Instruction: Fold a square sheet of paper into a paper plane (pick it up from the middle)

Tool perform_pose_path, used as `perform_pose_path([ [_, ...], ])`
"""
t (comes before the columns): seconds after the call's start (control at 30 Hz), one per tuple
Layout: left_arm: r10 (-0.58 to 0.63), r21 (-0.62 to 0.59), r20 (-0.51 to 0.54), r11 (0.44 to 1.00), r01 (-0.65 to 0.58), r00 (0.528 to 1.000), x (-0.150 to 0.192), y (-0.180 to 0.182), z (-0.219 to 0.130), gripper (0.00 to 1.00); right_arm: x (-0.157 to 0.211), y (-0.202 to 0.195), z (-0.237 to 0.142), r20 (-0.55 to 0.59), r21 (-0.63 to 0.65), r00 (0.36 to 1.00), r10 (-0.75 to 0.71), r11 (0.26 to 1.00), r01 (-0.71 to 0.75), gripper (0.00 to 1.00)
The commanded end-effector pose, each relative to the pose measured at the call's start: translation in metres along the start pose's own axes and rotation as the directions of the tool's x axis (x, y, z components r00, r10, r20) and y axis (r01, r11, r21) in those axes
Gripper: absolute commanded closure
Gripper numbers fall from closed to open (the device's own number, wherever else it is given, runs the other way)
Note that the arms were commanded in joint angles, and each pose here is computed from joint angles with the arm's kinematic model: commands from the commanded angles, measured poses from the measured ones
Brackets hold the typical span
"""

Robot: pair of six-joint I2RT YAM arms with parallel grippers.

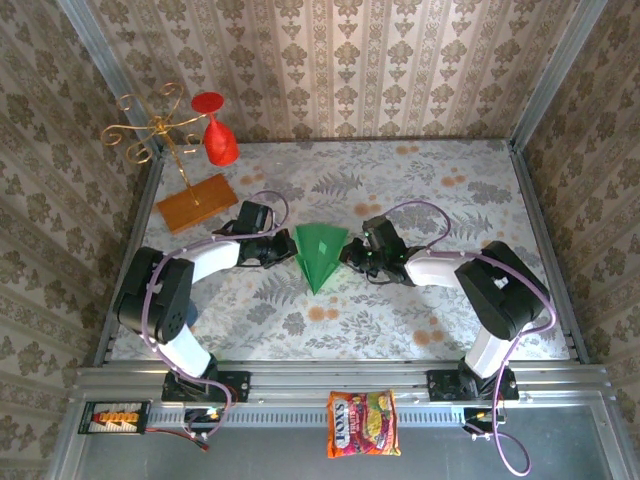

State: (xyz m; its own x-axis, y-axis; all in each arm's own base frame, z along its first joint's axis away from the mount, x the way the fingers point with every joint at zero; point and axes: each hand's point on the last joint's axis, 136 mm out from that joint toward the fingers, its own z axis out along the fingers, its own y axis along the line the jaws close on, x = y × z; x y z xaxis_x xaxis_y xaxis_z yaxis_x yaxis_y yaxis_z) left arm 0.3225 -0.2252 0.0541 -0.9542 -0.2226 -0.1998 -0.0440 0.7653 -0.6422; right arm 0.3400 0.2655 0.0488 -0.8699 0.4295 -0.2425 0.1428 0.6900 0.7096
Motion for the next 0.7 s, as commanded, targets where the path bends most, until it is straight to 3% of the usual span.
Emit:
perform_pose_path([
  [0.0,-0.037,-0.019,-0.022,0.999,0.037,0.999,0.007,0.008,0.008,0.96,0.003,-0.016,0.006,-0.011,0.041,1.000,0.026,0.999,-0.025,0.91],
  [0.47,-0.059,-0.049,-0.037,0.997,0.057,0.998,0.011,0.016,0.010,0.96,0.005,-0.022,0.012,-0.023,0.056,0.998,0.065,0.996,-0.063,0.90],
  [0.67,-0.027,0.026,-0.062,0.999,0.029,0.998,0.010,-0.005,0.007,0.96,-0.005,0.011,0.001,-0.024,-0.029,1.000,0.018,0.999,-0.019,0.76],
])
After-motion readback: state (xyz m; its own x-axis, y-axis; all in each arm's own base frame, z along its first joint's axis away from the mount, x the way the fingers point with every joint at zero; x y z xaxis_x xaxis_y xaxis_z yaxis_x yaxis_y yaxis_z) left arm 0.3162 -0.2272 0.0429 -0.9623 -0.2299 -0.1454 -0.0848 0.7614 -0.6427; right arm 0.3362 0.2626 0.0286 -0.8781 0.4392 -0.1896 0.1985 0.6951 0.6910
